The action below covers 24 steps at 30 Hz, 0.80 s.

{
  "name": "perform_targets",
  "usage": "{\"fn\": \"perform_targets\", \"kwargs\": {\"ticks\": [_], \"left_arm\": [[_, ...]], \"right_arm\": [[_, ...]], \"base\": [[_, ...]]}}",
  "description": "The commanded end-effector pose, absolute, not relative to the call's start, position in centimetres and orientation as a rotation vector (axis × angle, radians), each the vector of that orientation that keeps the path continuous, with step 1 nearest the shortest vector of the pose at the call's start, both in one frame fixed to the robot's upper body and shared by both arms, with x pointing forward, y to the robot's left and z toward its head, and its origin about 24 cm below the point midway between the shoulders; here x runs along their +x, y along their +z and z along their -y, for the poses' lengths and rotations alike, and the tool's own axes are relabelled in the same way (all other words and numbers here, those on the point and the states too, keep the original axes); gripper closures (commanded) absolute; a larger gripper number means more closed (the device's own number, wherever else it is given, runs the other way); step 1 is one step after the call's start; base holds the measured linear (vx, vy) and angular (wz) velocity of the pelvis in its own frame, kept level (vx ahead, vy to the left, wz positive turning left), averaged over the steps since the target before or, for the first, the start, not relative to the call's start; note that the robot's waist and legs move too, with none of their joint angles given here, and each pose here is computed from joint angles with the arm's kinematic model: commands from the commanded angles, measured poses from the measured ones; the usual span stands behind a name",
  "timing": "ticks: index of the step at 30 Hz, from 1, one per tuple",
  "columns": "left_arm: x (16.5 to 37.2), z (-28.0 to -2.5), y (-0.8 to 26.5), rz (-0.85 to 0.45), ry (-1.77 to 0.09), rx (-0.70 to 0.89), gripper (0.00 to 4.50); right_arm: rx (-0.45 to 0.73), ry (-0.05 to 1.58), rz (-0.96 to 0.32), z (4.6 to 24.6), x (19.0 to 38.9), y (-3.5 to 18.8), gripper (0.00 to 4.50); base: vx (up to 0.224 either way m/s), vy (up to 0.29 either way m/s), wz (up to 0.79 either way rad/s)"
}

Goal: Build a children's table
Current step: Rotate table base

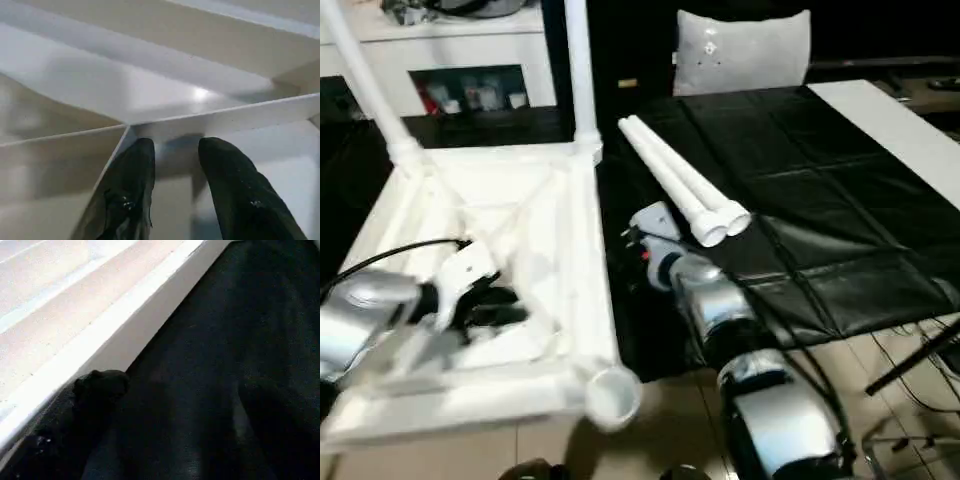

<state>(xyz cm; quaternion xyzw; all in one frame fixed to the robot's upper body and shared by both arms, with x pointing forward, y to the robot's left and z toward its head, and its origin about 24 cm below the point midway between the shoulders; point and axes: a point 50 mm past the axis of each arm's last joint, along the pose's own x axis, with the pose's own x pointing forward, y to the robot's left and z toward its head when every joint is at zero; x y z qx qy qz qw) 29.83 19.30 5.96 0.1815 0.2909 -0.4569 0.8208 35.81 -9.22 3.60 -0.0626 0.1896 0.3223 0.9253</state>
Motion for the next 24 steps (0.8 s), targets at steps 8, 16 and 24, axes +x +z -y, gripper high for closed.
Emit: {"fn": "perform_targets", "kwargs": {"ticks": [8, 16, 24], "left_arm": [[36.1, -18.0, 7.5, -0.427, -0.585, 0.508, 2.72], [37.8, -18.9, 8.4, -0.316, -0.355, 0.449, 2.72], [35.9, -17.1, 10.8, -0.054, -0.356, 0.117, 2.36]], "right_arm": [[-0.146, 0.739, -0.234, 7.6, 36.7, 6.4, 0.00], [-0.171, 0.767, -0.132, 8.4, 36.5, 8.0, 0.00], [-0.028, 0.638, -0.088, 11.2, 34.3, 9.2, 0.00]], "base": [[0.000, 0.000, 0.00], [0.000, 0.000, 0.00], [0.000, 0.000, 0.00]]}}
